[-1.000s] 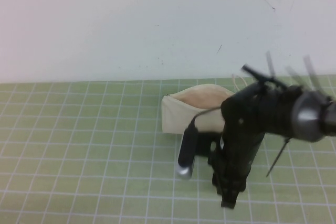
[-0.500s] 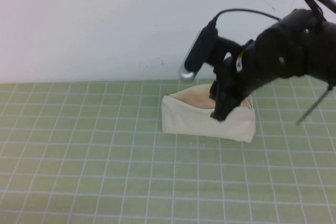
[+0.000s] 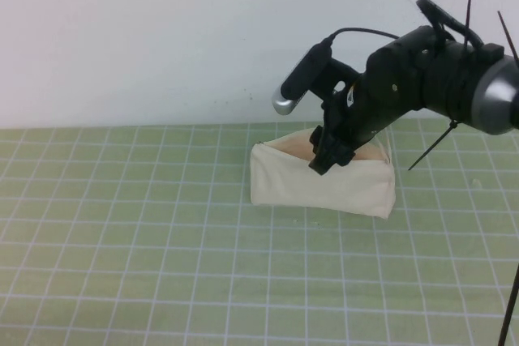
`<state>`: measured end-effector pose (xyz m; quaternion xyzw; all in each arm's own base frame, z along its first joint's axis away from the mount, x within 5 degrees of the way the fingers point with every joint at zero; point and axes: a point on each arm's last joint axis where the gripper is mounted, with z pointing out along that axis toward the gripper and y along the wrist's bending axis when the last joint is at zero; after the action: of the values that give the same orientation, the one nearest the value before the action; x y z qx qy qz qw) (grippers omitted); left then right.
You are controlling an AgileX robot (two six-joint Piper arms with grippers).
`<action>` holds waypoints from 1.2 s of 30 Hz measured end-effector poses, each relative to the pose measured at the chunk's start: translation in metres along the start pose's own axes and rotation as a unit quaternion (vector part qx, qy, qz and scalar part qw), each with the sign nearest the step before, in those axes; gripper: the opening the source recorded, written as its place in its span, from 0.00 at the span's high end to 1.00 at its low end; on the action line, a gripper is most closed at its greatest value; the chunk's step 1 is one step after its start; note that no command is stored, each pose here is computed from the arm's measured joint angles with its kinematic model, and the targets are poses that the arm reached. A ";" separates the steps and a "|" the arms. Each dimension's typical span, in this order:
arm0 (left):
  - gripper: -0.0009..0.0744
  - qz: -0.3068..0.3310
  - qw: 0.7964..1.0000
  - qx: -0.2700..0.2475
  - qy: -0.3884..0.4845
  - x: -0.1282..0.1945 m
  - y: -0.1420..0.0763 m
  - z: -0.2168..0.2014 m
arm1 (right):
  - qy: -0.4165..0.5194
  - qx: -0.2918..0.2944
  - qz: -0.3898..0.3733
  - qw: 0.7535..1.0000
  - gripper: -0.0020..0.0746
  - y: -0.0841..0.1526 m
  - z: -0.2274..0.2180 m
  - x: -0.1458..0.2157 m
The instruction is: Put eraser into pencil case
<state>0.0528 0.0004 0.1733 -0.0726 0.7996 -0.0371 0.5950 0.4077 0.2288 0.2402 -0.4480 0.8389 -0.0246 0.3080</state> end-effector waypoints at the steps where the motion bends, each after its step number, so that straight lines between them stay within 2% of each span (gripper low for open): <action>1: 0.99 0.000 1.000 0.000 0.000 0.000 0.000 0.000 | 0.000 -0.001 0.001 1.000 0.44 0.000 0.000 0.000; 4: 0.99 0.000 1.000 0.000 0.000 0.000 0.000 0.000 | -0.006 -0.005 0.013 1.000 0.43 0.000 -0.007 -0.002; 6: 0.99 0.000 1.000 0.000 0.000 0.000 0.000 0.000 | -0.015 -0.010 0.033 0.999 0.49 -0.001 -0.020 -0.005; 11: 0.99 0.000 1.000 0.000 0.000 0.000 0.000 0.000 | -0.056 -0.008 0.077 0.995 0.85 -0.006 -0.082 -0.012; 14: 0.99 0.000 1.000 0.000 0.000 0.000 0.000 0.000 | -0.094 0.001 0.087 0.992 0.94 -0.005 -0.127 -0.006; 22: 0.99 0.000 1.000 0.000 0.000 0.000 0.000 0.000 | -0.119 0.009 0.088 0.989 0.97 0.024 -0.193 0.060; 31: 0.99 0.000 1.000 0.000 0.000 0.000 0.000 0.000 | -0.031 -0.032 0.109 0.993 0.97 0.078 -0.224 0.167; 36: 0.99 0.000 1.000 0.000 0.000 0.000 0.000 0.000 | -0.102 -0.005 0.150 0.983 0.97 0.098 -0.247 0.210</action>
<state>0.0528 0.0004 0.1733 -0.0726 0.7996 -0.0371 0.5950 0.1167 0.0685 0.3050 -0.3185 0.8611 0.0723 0.3897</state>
